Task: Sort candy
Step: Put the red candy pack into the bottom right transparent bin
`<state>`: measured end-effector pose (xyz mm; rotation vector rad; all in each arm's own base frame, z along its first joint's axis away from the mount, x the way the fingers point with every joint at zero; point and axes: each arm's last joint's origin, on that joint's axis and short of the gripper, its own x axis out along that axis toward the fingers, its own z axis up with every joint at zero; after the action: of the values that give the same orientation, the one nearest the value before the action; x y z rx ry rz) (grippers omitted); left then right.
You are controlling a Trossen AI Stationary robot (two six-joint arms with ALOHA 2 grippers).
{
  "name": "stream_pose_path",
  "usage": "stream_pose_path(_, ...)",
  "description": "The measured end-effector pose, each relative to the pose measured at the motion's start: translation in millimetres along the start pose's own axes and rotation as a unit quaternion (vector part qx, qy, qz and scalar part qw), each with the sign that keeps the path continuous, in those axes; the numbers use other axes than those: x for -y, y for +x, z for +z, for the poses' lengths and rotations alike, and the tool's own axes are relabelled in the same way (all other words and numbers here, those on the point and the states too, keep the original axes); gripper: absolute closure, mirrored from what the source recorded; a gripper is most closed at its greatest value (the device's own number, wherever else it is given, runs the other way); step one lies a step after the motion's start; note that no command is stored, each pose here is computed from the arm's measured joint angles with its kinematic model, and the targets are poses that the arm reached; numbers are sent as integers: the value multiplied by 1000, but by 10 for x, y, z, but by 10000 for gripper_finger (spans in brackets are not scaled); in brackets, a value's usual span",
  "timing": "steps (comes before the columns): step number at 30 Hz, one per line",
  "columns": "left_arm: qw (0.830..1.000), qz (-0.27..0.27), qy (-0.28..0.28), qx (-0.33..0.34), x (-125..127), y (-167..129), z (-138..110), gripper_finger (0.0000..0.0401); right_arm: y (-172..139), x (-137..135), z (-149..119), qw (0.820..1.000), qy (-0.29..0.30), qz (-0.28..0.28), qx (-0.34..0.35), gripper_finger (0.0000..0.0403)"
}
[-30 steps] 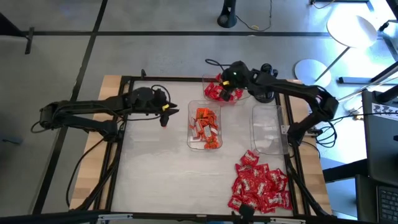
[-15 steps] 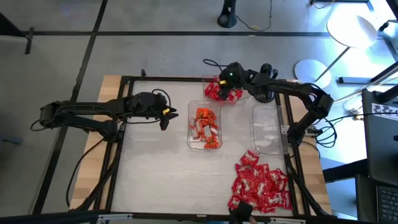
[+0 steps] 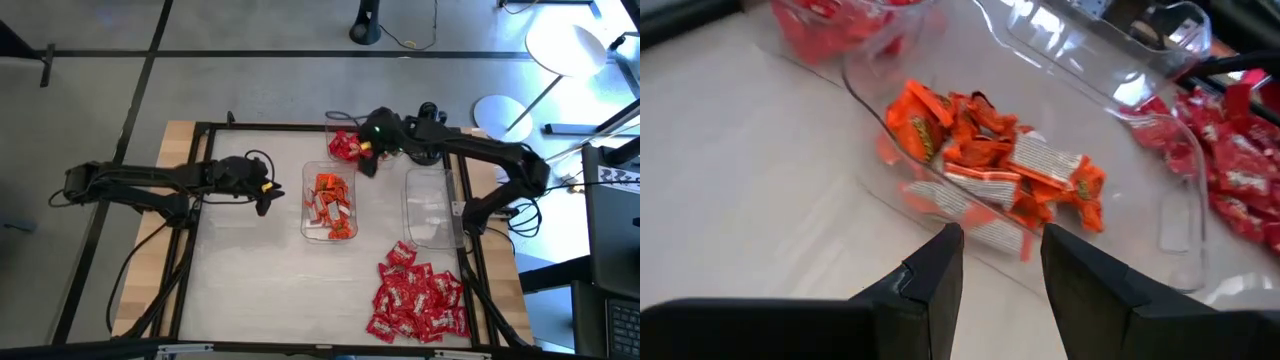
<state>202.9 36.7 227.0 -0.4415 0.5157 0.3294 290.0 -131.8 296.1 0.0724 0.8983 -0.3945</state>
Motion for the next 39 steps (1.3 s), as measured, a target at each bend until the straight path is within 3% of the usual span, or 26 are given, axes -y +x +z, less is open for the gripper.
stream_pose_path(8,999,-27,-38,12,135,46,-225,274,-471,-736,-290,987,-9,127,-102,71)
stream_pose_path(15,999,-27,-42,15,269,25,-336,274,-550,-1434,-752,964,-52,165,-203,71)
stream_pose_path(21,999,-29,-41,20,354,0,-380,274,-551,-1878,-1141,954,-78,194,-216,71)
stream_pose_path(30,998,-21,-45,27,383,-11,-397,274,-451,-2222,-1590,954,-105,224,-169,78)
stream_pose_path(39,998,-15,-49,31,379,-11,-395,274,-236,-2253,-1901,960,-73,234,-135,155)
